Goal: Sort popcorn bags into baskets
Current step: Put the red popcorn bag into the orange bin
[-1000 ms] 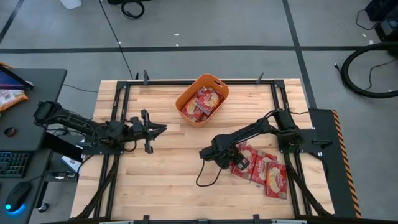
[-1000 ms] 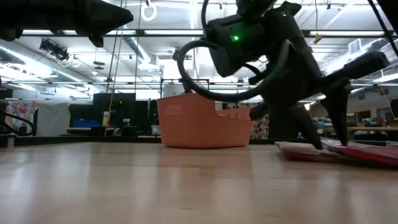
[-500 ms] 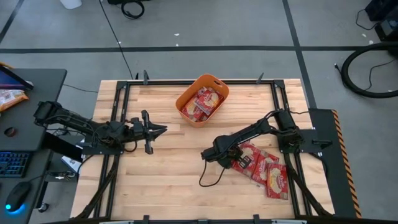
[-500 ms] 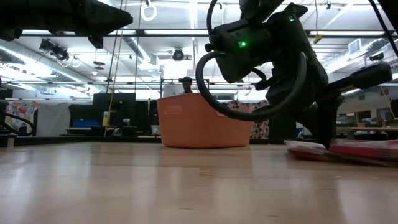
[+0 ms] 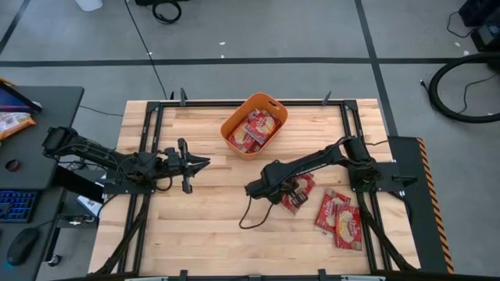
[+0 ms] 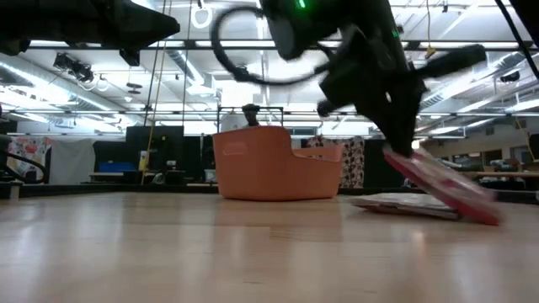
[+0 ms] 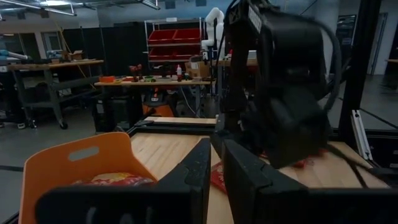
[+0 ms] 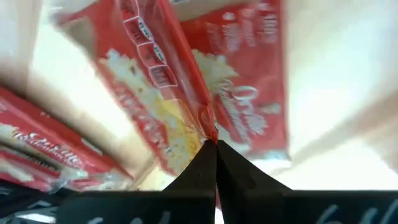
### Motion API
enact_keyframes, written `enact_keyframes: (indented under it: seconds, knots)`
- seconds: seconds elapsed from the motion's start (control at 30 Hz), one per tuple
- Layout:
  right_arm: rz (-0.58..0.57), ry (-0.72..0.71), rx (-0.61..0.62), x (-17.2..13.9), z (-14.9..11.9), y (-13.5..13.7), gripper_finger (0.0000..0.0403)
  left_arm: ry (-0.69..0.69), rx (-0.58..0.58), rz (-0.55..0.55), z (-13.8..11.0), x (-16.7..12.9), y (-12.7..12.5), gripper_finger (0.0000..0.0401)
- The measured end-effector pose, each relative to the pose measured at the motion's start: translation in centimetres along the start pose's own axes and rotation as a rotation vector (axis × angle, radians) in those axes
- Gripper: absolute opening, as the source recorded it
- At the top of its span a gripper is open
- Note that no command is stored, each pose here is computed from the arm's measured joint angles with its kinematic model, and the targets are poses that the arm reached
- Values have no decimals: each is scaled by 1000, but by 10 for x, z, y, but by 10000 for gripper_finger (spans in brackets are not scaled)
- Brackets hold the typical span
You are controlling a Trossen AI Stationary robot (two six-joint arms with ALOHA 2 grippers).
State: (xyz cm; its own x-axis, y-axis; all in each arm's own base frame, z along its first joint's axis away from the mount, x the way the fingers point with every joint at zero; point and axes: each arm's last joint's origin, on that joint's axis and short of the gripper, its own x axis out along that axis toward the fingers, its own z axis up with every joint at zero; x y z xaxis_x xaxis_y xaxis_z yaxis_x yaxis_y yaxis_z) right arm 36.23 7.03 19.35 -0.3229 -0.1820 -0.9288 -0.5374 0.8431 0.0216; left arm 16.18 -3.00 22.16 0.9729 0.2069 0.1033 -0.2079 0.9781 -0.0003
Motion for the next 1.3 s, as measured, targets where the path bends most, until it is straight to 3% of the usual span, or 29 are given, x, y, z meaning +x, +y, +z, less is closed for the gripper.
enact_keyframes:
  seconds: [0.27,0.53,1.0,1.2,1.3]
  knots:
    - [-64,-127,45,-51,-15,-21,3,1,1,0,0,0,0,45]
    - [-206,-218,150,-88,-58,-40,2,7,4,0,-1,0,0,45]
    - [-481,-374,226,-117,-115,-91,0,8,-6,0,-1,0,0,45]
    - [-564,-435,247,-115,-128,-127,0,10,-5,-1,-1,0,0,45]
    - [-549,-502,250,-114,-134,-141,0,16,-7,-1,-2,0,0,45]
